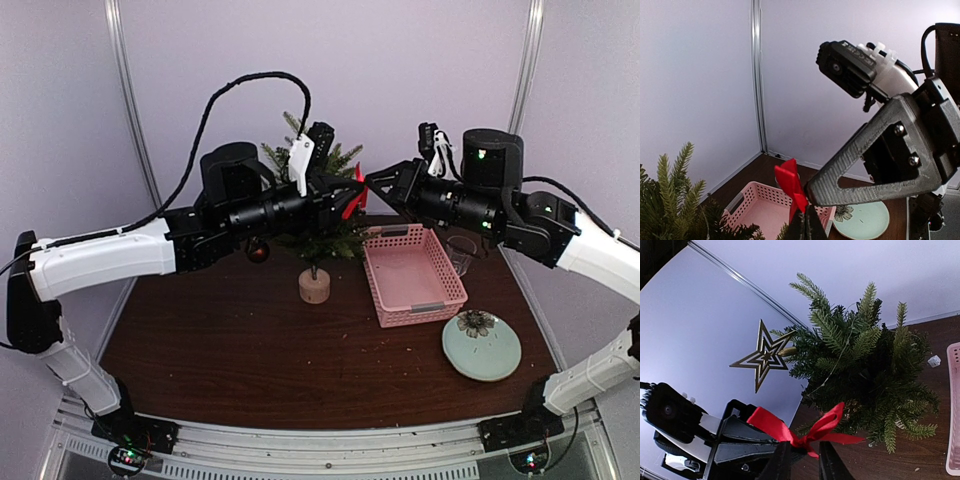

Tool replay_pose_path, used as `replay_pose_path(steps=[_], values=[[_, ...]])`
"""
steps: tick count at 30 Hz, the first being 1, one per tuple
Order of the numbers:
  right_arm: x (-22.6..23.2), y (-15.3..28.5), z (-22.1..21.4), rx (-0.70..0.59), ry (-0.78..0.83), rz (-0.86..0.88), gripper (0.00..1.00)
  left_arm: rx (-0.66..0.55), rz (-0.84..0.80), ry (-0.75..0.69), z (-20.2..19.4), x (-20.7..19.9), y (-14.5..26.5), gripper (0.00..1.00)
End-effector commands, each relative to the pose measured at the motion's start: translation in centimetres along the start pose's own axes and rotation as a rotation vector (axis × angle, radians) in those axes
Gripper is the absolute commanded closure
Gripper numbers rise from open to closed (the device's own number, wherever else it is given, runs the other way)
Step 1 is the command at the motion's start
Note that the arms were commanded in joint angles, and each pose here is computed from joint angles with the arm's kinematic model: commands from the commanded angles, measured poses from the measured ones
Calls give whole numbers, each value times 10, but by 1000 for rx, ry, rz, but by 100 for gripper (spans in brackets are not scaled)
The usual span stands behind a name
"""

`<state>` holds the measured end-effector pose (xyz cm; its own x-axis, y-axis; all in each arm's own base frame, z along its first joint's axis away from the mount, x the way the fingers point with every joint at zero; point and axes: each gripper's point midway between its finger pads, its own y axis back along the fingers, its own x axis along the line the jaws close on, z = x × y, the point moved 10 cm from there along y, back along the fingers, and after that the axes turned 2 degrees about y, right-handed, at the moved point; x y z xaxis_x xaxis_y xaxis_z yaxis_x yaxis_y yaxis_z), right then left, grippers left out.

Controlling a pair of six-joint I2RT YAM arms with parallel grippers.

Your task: Decorate the small christmas tree

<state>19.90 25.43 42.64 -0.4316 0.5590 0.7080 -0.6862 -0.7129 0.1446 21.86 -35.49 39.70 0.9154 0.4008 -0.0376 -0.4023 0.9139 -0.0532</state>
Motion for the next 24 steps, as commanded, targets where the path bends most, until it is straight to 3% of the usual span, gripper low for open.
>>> replay_pose_path(steps=[1, 17, 24], values=[[3, 1, 5, -3, -28, 2, 81, -107, 14, -45, 23, 0, -5, 100], [1, 1, 12, -86, -65, 71, 76, -107, -20, -51, 20, -2, -10, 100], [1, -5, 12, -66, -76, 105, 77, -113, -43, -54, 19, -3, -12, 100]])
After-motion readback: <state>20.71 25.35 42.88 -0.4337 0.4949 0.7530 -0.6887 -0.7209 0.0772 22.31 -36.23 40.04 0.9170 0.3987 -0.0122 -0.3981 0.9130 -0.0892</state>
